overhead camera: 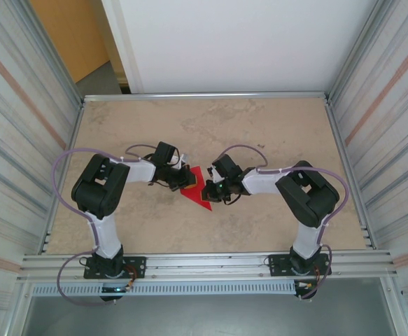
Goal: Fold a paper plane with a square sheet of paper (pick it up from the middle)
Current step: Fourth fold the wing at the center of the table.
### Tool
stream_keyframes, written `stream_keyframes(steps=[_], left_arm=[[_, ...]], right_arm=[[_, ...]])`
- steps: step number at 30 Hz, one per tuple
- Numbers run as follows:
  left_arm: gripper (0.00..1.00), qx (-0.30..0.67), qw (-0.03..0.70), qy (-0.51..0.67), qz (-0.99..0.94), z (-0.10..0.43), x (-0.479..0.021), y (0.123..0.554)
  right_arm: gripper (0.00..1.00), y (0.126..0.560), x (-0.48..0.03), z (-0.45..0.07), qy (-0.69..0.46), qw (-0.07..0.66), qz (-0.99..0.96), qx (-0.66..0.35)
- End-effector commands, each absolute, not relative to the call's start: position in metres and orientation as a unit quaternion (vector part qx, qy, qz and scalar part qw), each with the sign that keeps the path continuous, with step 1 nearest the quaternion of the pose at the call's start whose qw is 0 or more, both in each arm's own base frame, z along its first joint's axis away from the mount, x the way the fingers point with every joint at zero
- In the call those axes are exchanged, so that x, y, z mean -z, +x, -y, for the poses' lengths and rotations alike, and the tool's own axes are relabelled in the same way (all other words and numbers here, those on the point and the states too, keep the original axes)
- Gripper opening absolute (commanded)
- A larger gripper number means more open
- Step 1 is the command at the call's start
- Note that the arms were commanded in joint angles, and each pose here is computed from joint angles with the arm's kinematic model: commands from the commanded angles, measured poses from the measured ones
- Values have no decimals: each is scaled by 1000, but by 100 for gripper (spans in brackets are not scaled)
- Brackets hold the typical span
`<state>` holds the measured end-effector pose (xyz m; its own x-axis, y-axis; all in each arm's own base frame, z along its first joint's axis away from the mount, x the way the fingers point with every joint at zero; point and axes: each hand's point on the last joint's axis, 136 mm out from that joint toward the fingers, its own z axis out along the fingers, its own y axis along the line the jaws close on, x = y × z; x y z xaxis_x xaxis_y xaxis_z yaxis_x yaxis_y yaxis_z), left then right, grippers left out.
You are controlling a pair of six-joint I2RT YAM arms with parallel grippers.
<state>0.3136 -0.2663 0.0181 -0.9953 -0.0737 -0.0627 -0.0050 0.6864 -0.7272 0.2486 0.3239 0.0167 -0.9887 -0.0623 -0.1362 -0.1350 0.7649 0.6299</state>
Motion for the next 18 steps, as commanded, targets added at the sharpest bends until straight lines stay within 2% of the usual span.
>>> stream_keyframes(steps=[1, 7, 18], left_arm=[[5, 381, 36, -27, -924, 257, -15, 304], [5, 406, 95, 0, -909, 265, -51, 306], [5, 395, 63, 29, -916, 284, -27, 280]], right_arm=[[2, 237, 8, -310, -42, 25, -951, -305], [1, 221, 34, -290, -18, -11, -963, -269], [1, 215, 41, -285, -10, -24, -965, -260]])
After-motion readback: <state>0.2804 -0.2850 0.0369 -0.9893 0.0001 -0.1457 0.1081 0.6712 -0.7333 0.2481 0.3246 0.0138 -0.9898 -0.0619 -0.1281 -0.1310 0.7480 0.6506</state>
